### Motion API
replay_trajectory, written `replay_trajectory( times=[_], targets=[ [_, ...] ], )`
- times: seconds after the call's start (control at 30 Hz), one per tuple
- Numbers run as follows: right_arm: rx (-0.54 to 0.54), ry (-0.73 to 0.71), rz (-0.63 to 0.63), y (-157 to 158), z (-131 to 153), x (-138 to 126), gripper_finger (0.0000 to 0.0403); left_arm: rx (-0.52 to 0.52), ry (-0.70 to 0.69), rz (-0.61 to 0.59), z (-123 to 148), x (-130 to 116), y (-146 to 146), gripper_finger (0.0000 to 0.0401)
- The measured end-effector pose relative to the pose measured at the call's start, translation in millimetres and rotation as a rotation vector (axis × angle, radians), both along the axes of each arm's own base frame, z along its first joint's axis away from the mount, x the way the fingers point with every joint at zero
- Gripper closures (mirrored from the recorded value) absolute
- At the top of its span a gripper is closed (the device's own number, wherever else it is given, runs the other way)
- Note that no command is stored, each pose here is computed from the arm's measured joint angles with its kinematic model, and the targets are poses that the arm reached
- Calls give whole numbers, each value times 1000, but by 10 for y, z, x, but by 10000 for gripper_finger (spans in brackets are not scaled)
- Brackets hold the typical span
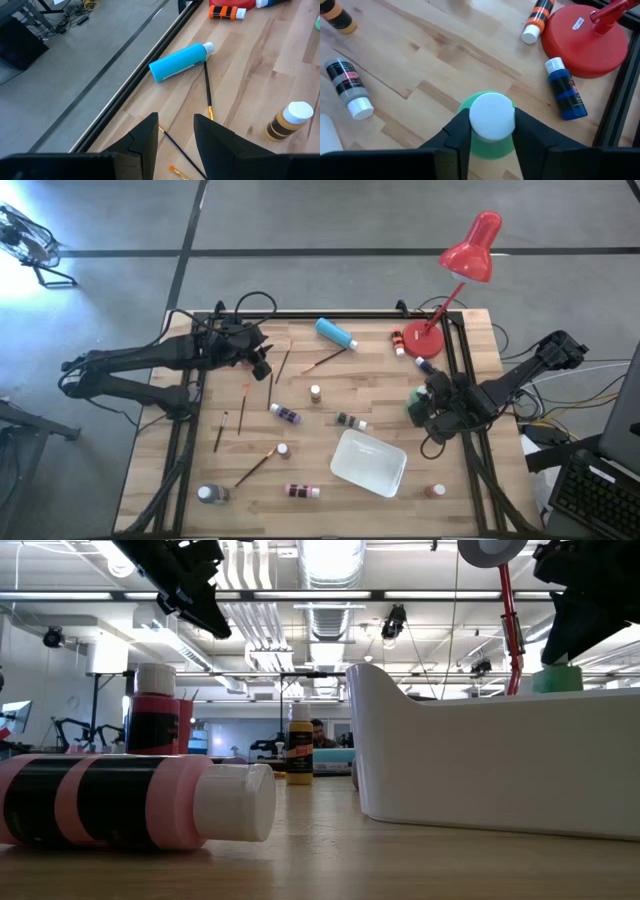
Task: Pick & Place Paint Supplies
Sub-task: Put the green paint bottle into the white bin
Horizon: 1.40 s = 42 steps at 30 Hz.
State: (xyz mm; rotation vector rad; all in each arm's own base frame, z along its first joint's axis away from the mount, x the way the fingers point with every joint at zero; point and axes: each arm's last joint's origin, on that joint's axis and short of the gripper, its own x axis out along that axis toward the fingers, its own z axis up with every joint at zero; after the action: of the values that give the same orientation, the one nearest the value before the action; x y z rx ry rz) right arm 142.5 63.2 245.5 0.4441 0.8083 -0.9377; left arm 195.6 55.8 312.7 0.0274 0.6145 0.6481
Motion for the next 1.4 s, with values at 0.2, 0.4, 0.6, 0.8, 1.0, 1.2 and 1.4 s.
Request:
replay_trajectory(
  times=[0.2, 0.4, 0.6, 0.8, 1.0, 1.2, 1.4],
  targets=[
    [5, 10, 27, 9, 33, 10, 298, 0, 0, 0, 0, 0, 0, 270],
    [7, -4, 58, 25, 131, 38, 298, 0, 0, 0, 0, 0, -1, 270],
    [10, -39, 98, 46, 313, 80, 298, 5, 5, -4, 0, 0, -1, 270],
    [7, -85, 205, 75, 651, 130, 298, 7, 7, -6, 0, 0, -1, 270],
    [-11, -142, 390, 122, 988, 197, 298, 3, 3, -2, 0, 0, -1, 270],
    [-28, -199, 653, 221, 1188, 315, 298, -33, -31, 28, 0, 0, -1, 270],
    [-62, -152, 768, 296, 1235, 419, 298, -88, -78, 65, 0, 2, -3, 270]
  ],
)
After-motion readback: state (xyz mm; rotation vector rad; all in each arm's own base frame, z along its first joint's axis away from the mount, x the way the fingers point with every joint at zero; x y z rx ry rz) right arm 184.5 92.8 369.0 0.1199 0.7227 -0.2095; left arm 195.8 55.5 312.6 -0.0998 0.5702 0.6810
